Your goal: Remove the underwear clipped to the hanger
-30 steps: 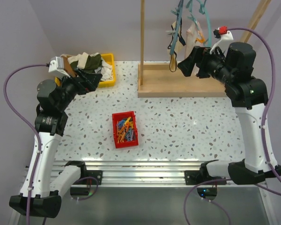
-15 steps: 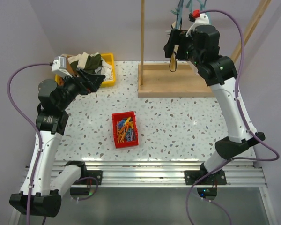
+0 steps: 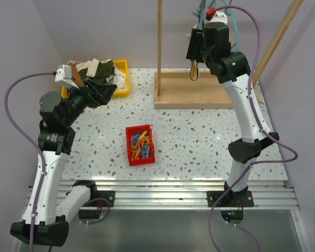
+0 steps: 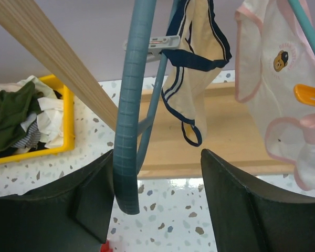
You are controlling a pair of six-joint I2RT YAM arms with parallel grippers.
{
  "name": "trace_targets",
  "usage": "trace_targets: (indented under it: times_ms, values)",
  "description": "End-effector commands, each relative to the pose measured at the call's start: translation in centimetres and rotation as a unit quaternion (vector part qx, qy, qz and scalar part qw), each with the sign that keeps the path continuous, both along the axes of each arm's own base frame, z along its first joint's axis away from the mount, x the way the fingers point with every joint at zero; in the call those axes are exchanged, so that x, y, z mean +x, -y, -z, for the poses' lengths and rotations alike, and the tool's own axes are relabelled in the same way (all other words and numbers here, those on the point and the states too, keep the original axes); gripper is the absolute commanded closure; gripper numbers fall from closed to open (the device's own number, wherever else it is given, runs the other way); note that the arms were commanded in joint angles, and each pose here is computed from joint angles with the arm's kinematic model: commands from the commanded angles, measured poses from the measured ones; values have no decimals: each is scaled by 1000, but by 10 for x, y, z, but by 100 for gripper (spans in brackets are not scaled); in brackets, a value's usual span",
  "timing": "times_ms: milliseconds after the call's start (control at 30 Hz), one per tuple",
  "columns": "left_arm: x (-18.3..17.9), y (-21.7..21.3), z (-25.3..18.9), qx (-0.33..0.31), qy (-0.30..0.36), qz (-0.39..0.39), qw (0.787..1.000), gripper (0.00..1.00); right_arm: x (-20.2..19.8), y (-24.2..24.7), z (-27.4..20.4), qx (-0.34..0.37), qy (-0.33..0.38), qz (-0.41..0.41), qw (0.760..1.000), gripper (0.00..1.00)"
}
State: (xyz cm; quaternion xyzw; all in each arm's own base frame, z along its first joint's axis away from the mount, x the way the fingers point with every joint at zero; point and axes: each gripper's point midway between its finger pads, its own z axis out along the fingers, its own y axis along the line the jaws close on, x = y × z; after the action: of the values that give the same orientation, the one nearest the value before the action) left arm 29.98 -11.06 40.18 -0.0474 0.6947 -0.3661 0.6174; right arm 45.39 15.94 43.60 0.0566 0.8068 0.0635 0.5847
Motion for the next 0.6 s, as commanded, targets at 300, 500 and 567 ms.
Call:
trace_targets:
  times_ms: [300, 500, 567]
  values:
    - [-7, -4, -7, 9, 19, -8, 1000, 0, -8, 27, -11, -48, 13, 42, 998, 54]
    - [-7, -7, -3, 15, 13, -16, 1000, 0, -2, 29, -8, -66, 11, 21, 998, 41]
    - [-7, -7, -1, 16, 11, -16, 1000, 0, 0, 28, -11, -64, 17, 15, 998, 40]
